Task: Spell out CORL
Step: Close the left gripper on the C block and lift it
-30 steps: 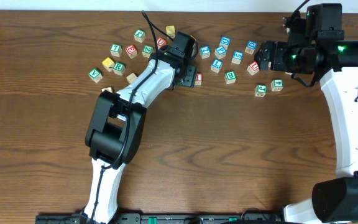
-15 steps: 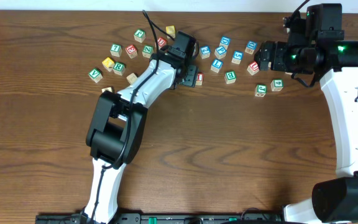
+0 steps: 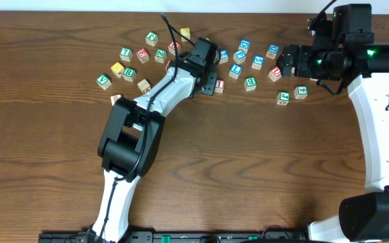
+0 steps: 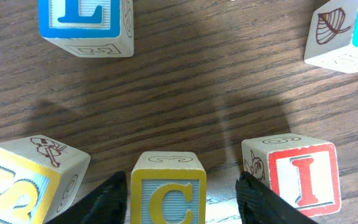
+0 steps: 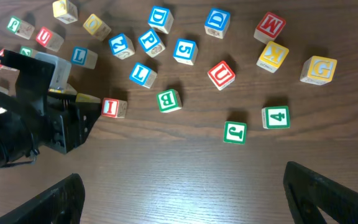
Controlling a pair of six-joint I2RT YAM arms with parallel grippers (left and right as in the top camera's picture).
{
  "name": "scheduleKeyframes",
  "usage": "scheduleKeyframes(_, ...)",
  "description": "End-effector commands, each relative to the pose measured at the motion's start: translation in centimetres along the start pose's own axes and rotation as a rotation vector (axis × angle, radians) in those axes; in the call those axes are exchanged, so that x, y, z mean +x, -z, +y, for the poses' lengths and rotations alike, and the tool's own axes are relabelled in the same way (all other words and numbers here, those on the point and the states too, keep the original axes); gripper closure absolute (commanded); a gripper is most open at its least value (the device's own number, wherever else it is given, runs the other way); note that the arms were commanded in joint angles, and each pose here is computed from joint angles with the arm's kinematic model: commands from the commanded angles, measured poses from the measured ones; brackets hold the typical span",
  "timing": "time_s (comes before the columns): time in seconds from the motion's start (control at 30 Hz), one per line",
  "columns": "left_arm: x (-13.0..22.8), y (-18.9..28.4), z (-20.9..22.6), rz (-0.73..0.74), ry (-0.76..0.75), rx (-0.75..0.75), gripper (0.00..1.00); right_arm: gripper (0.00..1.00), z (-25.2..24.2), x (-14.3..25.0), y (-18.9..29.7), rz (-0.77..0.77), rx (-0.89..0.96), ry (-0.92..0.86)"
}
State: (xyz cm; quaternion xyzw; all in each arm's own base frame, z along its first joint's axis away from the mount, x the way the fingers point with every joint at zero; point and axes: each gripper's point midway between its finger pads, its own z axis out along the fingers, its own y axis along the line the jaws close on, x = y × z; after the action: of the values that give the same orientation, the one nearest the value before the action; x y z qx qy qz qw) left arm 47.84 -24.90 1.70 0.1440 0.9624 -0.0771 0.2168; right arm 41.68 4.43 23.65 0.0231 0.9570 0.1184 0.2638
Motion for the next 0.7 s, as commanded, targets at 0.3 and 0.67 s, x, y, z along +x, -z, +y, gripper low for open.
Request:
scheduleKeyframes(0.3,0.3,-0.5,1.5,0.0,0.083,-0.079,0.61,0.03,-0.2,-0.5,0.4,-0.013,0.015,0.007)
scheduleKeyframes(0.67,-0.1,0.1,1.4,-0.013,0.084,-0.076,0.67,0.03,-0.2,-0.3,0.4,-0.007,0.016,0.006)
